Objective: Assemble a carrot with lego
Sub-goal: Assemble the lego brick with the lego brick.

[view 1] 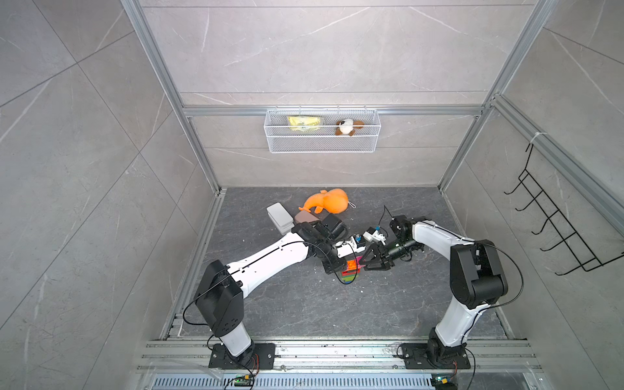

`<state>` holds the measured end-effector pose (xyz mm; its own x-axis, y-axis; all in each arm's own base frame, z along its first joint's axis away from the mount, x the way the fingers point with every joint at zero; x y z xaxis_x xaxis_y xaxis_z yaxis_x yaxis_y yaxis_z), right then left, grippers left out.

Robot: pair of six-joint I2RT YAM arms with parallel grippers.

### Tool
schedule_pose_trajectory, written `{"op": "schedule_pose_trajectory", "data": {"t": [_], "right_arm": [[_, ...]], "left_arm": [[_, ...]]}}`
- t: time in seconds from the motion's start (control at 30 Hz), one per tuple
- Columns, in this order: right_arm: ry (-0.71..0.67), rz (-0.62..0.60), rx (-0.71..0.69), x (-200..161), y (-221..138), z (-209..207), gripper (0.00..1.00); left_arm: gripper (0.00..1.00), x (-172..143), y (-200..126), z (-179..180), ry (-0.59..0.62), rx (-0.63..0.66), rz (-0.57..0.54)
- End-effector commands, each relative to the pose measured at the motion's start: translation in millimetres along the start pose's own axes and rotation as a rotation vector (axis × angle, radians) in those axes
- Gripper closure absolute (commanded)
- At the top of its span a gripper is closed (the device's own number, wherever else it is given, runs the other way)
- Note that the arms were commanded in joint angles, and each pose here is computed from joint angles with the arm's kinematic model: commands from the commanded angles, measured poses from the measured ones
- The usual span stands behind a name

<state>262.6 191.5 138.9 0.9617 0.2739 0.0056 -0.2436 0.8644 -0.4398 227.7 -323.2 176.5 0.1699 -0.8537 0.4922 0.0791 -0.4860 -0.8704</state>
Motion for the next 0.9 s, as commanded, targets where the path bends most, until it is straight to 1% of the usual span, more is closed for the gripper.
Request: {"op": "schedule_pose_trajectory", "data": {"t": [0.0,0.2,0.57,0.87], "right_arm": [[-0.004,0.009,-0.016,0.9,1.6,-3.1,0.34],[-0.006,0.008,-0.017,1.6,1.6,-2.5,0.34],[-0.004,0.01,-0.017,1.0,1.5,-1.9,0.34],[-0.002,0.009,-0.019,1.0,1.4,-2.4,0.34]], "left_arm": [[1.0,1.1,-10.3,2.0,-0.012,0.025,0.007],[1.0,-0.3,-8.3,1.5,-0.023,0.018,0.016],[1.0,2.9,-18.0,1.7,-0.04,0.038,-0.004],[1.0,-6.4,-8.6,0.7,-0.05,0.027,0.031]]}}
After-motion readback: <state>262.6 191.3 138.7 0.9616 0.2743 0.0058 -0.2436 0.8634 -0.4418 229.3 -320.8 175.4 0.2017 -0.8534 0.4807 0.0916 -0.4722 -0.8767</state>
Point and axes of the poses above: each gripper's point midway between its finger pads, its own y axis out along the fingers, its own z axis along the line the jaws close on, x = y × z, the point moved 2 cm from there along -y, back along the fingers, and after that the axes turned 2 degrees about y, right-handed, at the moved point
